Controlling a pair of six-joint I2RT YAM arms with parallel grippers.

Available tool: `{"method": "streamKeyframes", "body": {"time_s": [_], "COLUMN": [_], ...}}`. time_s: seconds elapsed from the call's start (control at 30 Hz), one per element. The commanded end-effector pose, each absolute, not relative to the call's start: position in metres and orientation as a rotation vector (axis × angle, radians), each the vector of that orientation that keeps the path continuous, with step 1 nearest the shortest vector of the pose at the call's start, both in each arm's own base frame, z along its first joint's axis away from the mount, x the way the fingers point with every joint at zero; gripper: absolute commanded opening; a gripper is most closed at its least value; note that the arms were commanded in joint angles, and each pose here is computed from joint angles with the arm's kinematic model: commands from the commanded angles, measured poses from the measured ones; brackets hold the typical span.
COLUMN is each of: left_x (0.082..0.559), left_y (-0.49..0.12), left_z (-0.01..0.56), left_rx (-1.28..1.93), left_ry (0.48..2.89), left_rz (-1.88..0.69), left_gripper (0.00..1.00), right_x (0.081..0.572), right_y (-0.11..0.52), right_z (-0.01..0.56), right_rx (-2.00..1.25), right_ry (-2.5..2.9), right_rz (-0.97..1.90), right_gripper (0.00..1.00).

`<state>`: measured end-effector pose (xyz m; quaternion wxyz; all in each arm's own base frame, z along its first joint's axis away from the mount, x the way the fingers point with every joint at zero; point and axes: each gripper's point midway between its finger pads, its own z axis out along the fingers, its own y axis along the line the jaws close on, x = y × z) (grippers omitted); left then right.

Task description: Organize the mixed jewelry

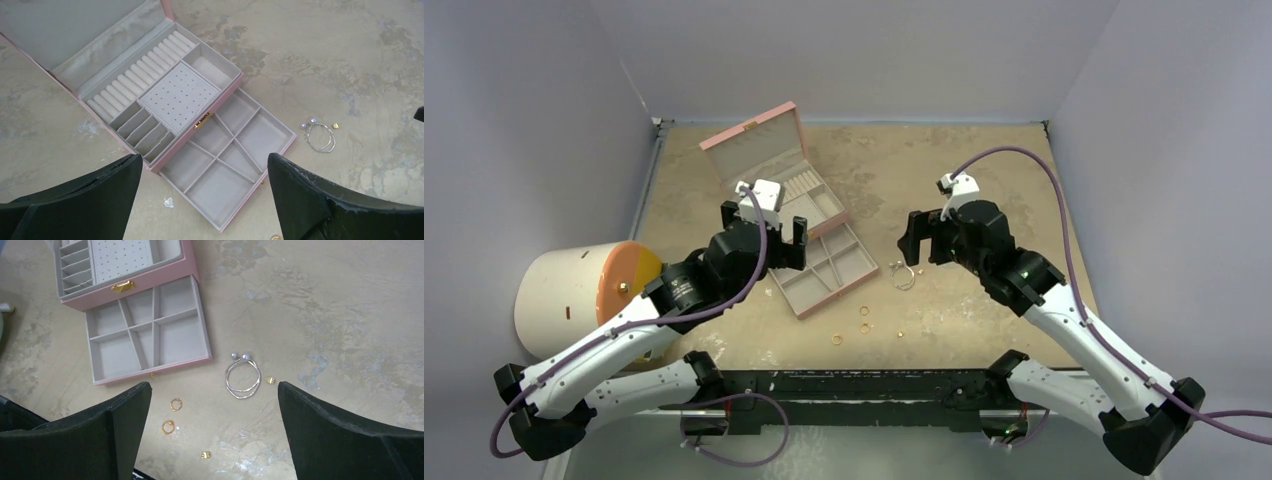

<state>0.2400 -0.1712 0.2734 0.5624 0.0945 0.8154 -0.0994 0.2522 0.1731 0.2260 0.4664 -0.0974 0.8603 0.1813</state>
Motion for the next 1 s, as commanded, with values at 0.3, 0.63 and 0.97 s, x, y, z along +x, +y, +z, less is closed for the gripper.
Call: {"method": "streamKeyframes", "body": {"time_s": [0.3, 0.63, 0.97], "left_x": [0.246, 0.240, 0.239], "left_y": [-0.156, -0.159, -0.150], "left_z": [0.305, 0.316, 0.314], "left_rx": [0.121, 0.118, 0.102], "left_ry": [1.799, 1.772, 1.769], "left_rz": [-0.211, -0.286, -0.254], "left_gripper": [0.95, 0.94, 0.94], "right_x": [0.254, 0.267, 0.282], "right_y": [0.173, 0.192, 0.207], "right_z": [0.240, 0.216, 0.164], "right_rx": [-0.222, -0.154, 0.002], "right_ry": [2.085, 2.151, 2.285], "right_rz": [0.440, 0.485, 0.423], "right_gripper": [0.98, 0.89, 0.73]}}
